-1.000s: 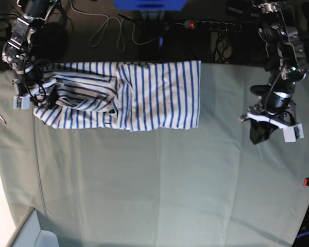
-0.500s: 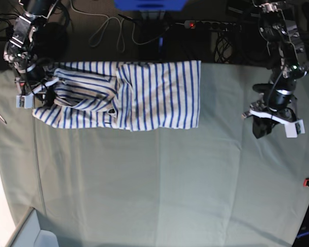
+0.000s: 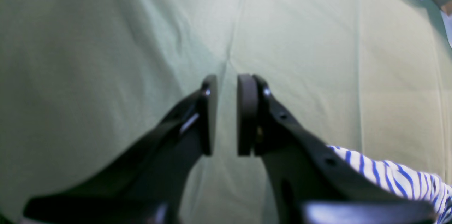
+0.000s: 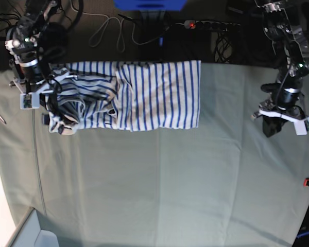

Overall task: Layout the t-shirt on the table in an organized manner, then fold the t-shirt properly
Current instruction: 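Grasp the other strip end with the right gripper and fold it over the stack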

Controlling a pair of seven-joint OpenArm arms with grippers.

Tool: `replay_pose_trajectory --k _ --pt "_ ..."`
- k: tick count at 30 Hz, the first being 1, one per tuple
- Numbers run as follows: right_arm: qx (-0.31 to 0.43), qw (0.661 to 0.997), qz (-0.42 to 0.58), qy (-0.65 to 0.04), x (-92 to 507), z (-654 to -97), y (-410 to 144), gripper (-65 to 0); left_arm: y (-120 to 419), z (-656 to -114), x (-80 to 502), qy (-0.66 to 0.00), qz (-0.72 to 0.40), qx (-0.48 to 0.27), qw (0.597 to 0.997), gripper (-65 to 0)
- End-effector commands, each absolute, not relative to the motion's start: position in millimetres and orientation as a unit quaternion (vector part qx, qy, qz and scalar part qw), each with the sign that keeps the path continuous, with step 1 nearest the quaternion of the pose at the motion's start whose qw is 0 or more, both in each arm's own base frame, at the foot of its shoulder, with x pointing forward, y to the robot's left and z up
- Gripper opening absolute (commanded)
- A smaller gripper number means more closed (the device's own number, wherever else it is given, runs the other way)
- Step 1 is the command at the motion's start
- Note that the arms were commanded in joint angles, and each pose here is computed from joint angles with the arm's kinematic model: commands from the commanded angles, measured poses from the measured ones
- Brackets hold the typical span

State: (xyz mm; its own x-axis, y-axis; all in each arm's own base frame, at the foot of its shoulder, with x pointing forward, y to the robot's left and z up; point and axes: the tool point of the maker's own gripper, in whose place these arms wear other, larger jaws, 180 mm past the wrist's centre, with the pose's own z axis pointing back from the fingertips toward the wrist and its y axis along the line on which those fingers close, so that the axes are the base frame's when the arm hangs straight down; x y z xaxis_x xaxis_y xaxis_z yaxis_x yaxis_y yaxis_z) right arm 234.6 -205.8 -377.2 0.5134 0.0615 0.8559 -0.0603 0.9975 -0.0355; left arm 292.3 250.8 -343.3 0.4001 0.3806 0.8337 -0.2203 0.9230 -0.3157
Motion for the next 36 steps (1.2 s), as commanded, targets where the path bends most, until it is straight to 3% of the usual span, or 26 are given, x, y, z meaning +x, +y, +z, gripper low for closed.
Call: replay_pose_trajectory --k 1,11,20,36 --pt "0.003 0.849 0.043 -0.526 244.0 -355.9 -200.3 -65.0 259.5 -327.2 297.1 -0.543 0.179 -0.071 0.818 -55.0" --pt "0.107 0.824 0.145 -0.537 238.1 -335.5 -90.9 -65.0 282.5 -325.4 288.5 -0.545 0.199 -0.046 0.813 -55.0" --pt "0.231 0.775 0.23 -0.542 239.6 -318.2 18.9 -65.0 296.9 -331.2 273.1 -0.536 0.211 -0.028 0.817 -55.0" --pt "0.311 0.752 0.334 -0.477 244.2 -343.7 111.3 -65.0 297.0 -338.7 263.8 -0.524 0.211 -0.025 0.824 -55.0"
